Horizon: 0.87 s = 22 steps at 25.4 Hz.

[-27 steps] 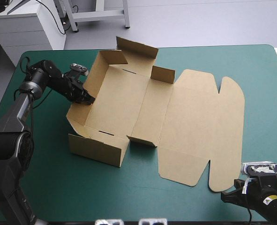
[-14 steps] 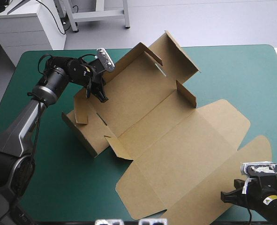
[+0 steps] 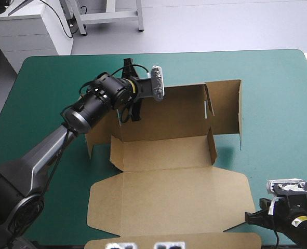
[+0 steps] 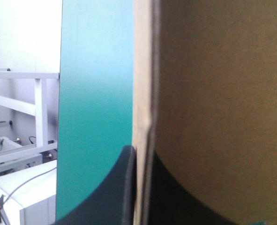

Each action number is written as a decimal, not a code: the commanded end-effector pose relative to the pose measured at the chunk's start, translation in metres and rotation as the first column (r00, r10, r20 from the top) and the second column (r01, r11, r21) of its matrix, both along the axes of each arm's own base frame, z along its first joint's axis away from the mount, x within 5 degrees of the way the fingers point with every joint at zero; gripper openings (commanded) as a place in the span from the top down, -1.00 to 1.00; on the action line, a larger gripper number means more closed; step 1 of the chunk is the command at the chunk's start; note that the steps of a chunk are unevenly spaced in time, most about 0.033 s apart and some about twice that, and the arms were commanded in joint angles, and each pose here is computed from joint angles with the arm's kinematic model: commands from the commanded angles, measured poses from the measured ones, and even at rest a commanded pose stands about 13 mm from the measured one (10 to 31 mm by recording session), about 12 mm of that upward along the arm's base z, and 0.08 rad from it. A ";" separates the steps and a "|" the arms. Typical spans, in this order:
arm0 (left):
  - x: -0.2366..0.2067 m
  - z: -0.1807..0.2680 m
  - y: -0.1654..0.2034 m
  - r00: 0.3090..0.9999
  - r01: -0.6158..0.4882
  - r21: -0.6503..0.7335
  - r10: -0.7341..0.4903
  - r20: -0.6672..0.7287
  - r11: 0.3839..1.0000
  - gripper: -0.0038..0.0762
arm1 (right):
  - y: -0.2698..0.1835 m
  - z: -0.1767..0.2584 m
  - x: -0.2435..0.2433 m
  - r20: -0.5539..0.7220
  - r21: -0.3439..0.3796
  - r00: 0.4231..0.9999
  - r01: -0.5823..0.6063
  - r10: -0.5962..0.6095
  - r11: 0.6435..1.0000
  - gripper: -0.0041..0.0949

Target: Fold the box

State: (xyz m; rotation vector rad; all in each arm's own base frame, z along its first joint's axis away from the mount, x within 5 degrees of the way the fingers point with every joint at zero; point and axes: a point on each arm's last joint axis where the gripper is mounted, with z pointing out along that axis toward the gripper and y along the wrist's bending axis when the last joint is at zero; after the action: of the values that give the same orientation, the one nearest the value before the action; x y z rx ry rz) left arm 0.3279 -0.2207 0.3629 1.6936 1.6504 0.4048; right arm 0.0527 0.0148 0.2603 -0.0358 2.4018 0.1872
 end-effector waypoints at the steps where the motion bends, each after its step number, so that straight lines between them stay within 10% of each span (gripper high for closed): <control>1: -0.024 0.043 -0.013 0.985 0.048 -0.080 -0.034 0.167 0.996 0.92 | 0.000 0.010 0.004 0.056 0.006 0.998 -0.001 0.001 1.000 0.96; 22: -0.121 -0.027 -0.074 0.941 -0.039 -0.053 0.054 0.334 0.998 0.92 | 0.001 0.096 0.014 0.268 0.040 0.963 0.013 -0.023 0.999 0.96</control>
State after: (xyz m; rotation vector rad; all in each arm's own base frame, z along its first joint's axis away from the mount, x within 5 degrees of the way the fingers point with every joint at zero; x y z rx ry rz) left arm 0.2163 -0.2972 0.3136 1.5432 1.4597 0.6912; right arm 0.0572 0.0158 0.3299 -0.0244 2.2219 0.1847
